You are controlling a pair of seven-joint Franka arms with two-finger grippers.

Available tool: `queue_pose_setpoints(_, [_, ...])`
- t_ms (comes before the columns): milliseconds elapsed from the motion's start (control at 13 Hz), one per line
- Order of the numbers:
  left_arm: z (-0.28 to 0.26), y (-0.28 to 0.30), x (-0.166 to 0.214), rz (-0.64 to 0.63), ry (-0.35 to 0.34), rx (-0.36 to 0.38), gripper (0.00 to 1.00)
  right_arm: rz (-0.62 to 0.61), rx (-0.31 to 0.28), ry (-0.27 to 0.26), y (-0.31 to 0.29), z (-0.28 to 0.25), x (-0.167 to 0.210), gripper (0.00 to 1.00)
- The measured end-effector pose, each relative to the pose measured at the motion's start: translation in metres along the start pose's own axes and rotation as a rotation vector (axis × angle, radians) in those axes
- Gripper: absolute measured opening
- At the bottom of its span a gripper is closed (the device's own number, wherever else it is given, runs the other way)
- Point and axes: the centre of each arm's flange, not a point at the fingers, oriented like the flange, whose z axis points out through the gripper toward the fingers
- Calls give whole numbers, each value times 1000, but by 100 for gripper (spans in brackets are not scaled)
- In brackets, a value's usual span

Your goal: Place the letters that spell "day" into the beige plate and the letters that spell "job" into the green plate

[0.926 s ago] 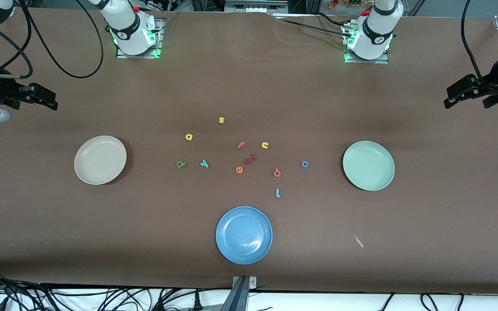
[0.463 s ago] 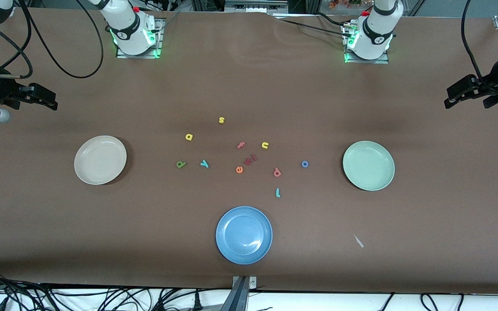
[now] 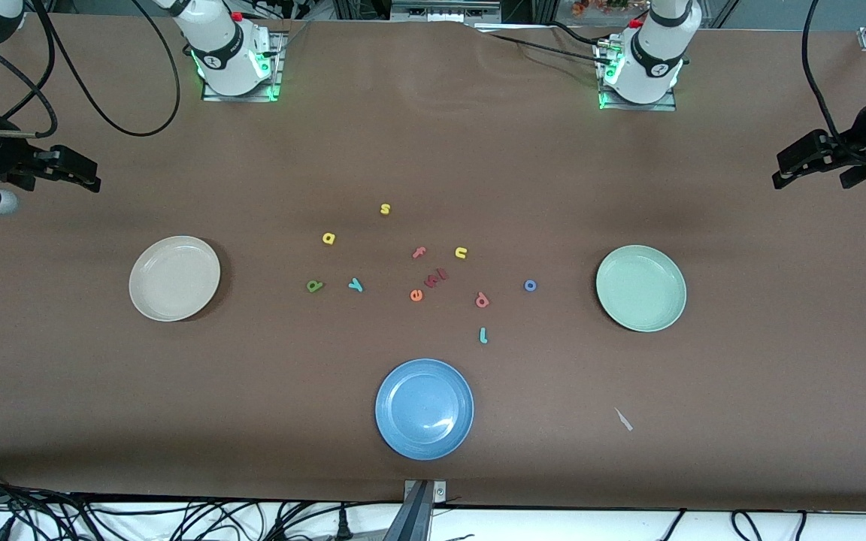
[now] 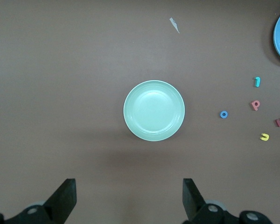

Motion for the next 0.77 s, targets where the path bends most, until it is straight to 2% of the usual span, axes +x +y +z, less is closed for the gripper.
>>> queue_pose_setpoints(772, [0, 3, 0, 6, 0, 0, 100, 0, 0, -5, 0, 2, 1, 100])
